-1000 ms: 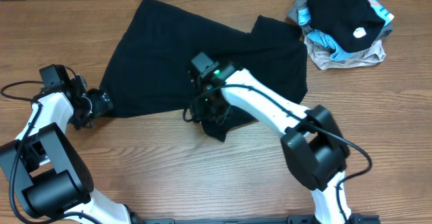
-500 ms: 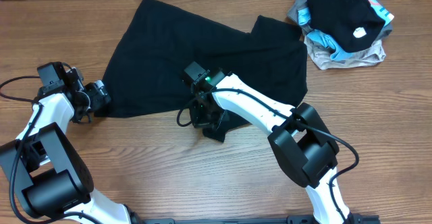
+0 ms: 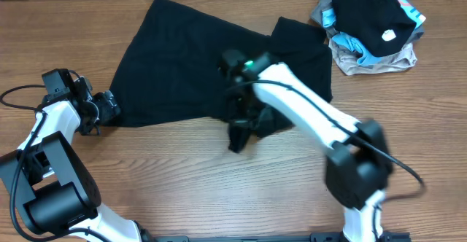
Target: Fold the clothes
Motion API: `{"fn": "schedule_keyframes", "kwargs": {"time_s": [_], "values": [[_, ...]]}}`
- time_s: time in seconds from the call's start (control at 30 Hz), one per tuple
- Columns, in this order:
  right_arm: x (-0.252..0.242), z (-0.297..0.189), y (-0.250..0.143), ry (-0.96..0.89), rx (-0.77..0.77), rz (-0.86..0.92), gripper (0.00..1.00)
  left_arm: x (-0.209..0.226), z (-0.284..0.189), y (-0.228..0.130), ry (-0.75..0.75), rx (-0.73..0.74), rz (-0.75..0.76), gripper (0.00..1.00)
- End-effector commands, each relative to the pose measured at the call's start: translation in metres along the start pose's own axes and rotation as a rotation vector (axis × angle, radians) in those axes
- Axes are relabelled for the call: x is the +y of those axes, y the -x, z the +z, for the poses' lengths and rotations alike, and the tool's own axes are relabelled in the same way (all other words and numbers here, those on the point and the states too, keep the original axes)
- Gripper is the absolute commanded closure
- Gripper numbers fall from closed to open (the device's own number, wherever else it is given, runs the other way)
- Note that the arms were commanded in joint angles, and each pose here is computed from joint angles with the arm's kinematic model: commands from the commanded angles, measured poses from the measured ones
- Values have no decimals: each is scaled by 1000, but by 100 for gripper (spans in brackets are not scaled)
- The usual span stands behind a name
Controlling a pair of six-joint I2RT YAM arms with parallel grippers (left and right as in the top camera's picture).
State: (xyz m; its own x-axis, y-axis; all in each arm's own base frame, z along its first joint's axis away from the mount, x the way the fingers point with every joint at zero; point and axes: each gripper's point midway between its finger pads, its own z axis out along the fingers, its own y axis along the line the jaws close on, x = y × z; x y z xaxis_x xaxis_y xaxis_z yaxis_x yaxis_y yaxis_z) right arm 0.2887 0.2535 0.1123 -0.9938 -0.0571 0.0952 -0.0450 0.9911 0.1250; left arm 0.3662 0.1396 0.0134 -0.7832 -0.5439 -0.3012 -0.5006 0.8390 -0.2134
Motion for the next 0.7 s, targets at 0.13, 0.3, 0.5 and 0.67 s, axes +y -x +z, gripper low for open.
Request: {"fn": "schedule_keyframes", "kwargs": {"time_s": [0.13, 0.3, 0.5, 0.67], "values": [[-40, -81, -18, -22, -134, 131, 96, 3, 8, -6, -4, 19, 21, 17], [-67, -93, -27, -102, -148, 229, 96, 1, 15, -6, -12, 22, 23, 17], [-74, -114, -28, -53, -214, 315, 96, -17, 35, -29, -61, 111, 47, 21], [-94, -147, -31, 5, -315, 406, 96, -26, 41, -57, -92, 221, 45, 27]]}}
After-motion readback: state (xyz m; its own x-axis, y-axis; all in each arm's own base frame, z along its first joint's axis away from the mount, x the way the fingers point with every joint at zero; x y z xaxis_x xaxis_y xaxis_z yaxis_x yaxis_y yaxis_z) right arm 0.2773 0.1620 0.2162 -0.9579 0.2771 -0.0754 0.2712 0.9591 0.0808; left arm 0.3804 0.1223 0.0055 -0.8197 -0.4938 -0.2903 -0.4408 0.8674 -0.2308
